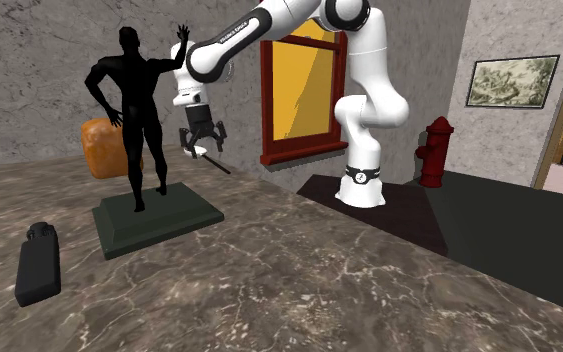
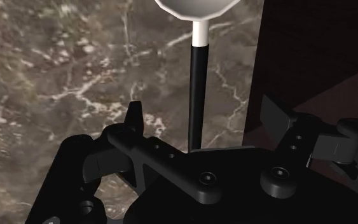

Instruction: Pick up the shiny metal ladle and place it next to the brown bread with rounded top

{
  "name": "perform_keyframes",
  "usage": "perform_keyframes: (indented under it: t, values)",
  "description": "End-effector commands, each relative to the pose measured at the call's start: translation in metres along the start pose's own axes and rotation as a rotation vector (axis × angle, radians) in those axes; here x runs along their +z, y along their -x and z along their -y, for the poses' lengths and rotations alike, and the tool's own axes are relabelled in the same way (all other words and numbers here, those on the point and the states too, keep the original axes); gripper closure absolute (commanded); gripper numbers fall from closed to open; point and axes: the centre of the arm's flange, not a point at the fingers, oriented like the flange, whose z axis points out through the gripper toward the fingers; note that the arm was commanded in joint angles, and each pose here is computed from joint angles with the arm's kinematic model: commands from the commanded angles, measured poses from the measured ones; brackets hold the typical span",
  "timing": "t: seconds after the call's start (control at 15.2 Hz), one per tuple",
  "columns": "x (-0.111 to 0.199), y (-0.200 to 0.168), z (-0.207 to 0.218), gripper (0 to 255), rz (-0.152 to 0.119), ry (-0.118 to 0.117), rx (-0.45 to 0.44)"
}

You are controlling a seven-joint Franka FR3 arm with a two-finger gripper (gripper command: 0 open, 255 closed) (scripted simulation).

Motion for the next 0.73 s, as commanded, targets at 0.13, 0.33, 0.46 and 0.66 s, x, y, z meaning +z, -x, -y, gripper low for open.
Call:
perform_keyframes:
  t: [0.13,0.33,0.46,0.66]
  values:
    - [-0.043,0.001,0.0,0,0.0,0.0,0.0]
    - [-0.043,0.001,0.0,0,0.0,0.0,0.0]
    - [-0.043,0.001,0.0,0,0.0,0.0,0.0]
    - [-0.043,0.001,0.0,0,0.0,0.0,0.0]
